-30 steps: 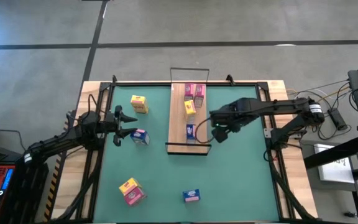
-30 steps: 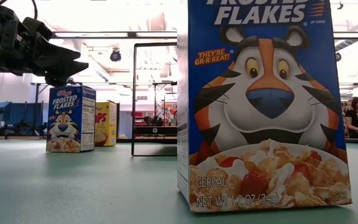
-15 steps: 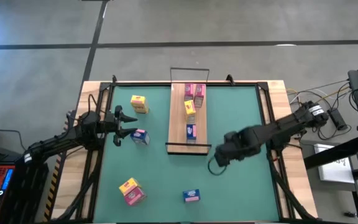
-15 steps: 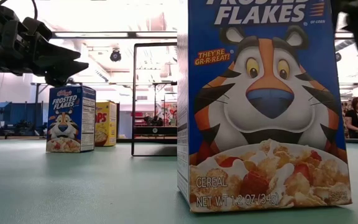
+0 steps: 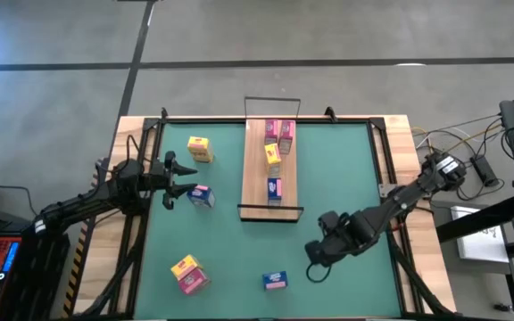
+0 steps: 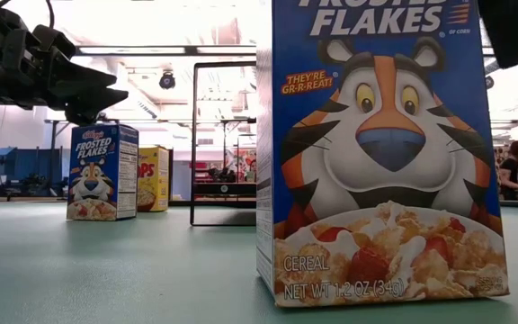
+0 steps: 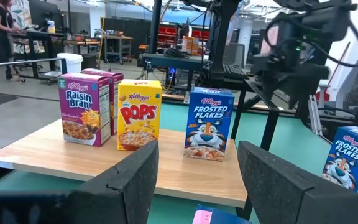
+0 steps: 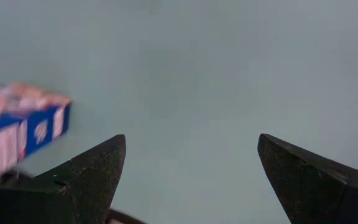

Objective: Stack cereal on shelf
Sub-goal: Put the bottom blue cereal box on the shelf

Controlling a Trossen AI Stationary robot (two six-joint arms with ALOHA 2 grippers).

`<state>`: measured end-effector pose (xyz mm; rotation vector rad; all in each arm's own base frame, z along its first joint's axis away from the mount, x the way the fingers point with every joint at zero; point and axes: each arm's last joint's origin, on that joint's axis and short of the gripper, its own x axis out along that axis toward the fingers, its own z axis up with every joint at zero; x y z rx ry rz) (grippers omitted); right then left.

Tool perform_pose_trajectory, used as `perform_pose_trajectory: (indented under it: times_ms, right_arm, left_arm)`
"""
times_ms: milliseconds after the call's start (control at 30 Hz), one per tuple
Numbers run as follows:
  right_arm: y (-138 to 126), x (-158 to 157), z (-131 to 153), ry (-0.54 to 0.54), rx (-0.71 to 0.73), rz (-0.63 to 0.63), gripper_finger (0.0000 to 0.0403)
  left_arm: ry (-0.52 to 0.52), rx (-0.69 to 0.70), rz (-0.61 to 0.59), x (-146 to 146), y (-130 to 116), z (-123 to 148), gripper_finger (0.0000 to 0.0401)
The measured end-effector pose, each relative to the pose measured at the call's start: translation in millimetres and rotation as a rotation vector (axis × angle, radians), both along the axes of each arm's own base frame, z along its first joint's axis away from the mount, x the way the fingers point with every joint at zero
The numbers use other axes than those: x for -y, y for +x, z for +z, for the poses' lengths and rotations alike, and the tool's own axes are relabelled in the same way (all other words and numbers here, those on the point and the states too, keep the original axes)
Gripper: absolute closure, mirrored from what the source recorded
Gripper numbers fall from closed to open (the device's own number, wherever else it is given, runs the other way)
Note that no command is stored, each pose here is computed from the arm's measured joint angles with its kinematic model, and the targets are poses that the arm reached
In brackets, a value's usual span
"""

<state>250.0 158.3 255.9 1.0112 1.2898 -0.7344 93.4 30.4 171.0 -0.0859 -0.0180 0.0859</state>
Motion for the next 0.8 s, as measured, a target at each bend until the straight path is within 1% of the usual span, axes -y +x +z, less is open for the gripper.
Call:
perform_pose_trajectory:
  times_ms: [100, 267, 433, 533, 600, 667, 800]
  right_arm:
    - [7, -11, -6, -0.003, 0.071, 0.106, 0.0049]
    - [21, -19, -10, 0.024, 0.149, 0.130, 0.0049]
    - [33, -28, -5, 0.043, 0.276, 0.238, 0.0049]
    - [37, -30, -2, 0.032, 0.346, 0.251, 0.0049]
    - [39, -31, 0, 0.008, 0.382, 0.285, 0.0049]
    - [43, -33, -1, -0.032, 0.426, 0.345, 0.0049]
    - [50, -39, -7, -0.109, 0.482, 0.548, 0.0049]
  left_arm:
    - [0.000, 0.000, 0.000, 0, 0, 0, 0.0197]
    - [0.000, 0.000, 0.000, 0, 0, 0, 0.0197]
    - [0.000, 0.000, 0.000, 0, 0, 0, 0.0197]
    - [0.000, 0.000, 0.000, 0, 0, 0, 0.0197]
    - [0.000, 0.000, 0.000, 0, 0, 0, 0.0197]
    - [0.000, 0.000, 0.000, 0, 0, 0, 0.0197]
    - [0.000, 0.000, 0.000, 0, 0, 0, 0.0197]
